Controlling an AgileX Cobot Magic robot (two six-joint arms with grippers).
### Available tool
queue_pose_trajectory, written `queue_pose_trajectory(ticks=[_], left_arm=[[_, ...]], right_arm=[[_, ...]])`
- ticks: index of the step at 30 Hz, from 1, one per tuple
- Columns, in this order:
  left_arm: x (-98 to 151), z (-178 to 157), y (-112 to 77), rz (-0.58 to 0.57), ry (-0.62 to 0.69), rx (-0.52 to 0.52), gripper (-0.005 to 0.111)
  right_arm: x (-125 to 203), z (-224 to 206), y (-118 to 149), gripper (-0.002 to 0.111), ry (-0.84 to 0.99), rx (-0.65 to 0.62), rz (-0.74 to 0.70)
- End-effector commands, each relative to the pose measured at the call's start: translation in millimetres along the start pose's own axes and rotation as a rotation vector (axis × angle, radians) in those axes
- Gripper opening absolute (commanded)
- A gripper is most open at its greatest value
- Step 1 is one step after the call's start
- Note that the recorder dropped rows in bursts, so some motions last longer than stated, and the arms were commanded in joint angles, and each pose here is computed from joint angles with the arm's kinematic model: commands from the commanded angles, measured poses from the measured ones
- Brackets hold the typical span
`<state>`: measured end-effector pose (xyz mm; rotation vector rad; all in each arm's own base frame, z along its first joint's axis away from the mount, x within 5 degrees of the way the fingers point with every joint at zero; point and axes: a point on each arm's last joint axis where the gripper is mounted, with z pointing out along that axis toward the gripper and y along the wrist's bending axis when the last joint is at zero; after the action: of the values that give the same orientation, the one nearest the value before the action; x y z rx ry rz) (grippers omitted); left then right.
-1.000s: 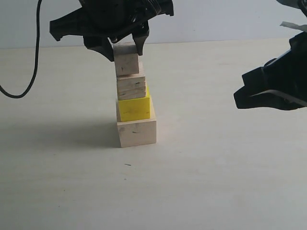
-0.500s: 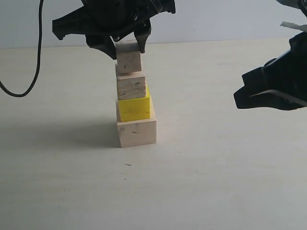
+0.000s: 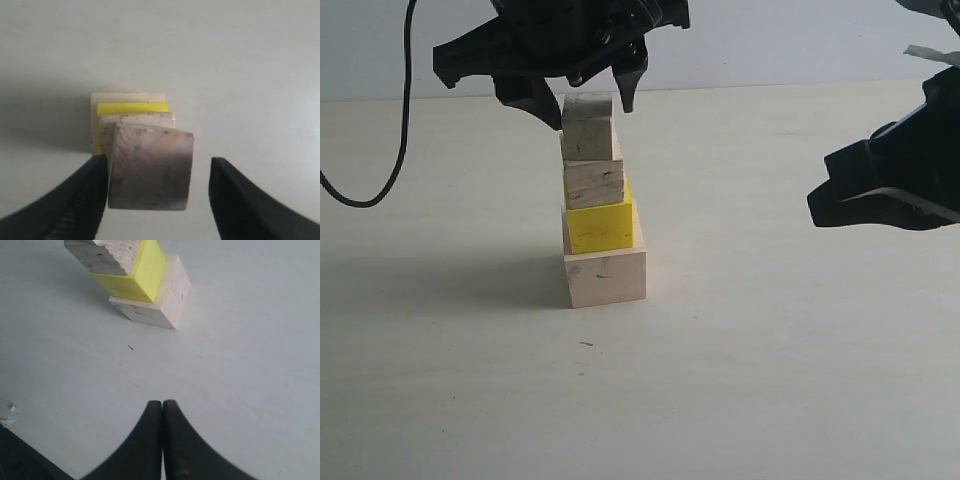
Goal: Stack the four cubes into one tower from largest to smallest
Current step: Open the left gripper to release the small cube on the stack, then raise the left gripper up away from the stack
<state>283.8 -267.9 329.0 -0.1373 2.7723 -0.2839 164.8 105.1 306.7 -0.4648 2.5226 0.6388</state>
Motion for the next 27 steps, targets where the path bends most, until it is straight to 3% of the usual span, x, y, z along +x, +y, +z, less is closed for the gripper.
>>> queue_pose_trajectory(ticks=[1, 12, 15, 19, 27], left_arm=[[0.3, -4.9, 0.8, 0.003, -0.017, 0.002, 0.059], [-3.4, -53.4, 14.2, 0.037, -0.139, 0.046, 0.057], [-1.5, -70.1, 18.2, 0.101, -0.16, 0.076, 0.043], [1.9, -93.9, 26.8, 0.161, -0.192, 0.098, -0.001], [0.6, -115.1, 40.5, 0.262, -0.283, 0.053, 0.0]], right_arm=[[0.8, -1.8, 0.6, 0.0, -0.009, -0.003, -0.009], [0.3, -1.3, 0.4, 0.0, -0.011, -0.002, -0.007], [0.2, -0.9, 0.3, 0.0, -0.009, -0.002, -0.006], [-0.2, 1.3, -0.4, 0.0, -0.001, 0.0, -0.004], [-2.9, 4.8, -1.9, 0.0, -0.011, 0.006, 0.0]])
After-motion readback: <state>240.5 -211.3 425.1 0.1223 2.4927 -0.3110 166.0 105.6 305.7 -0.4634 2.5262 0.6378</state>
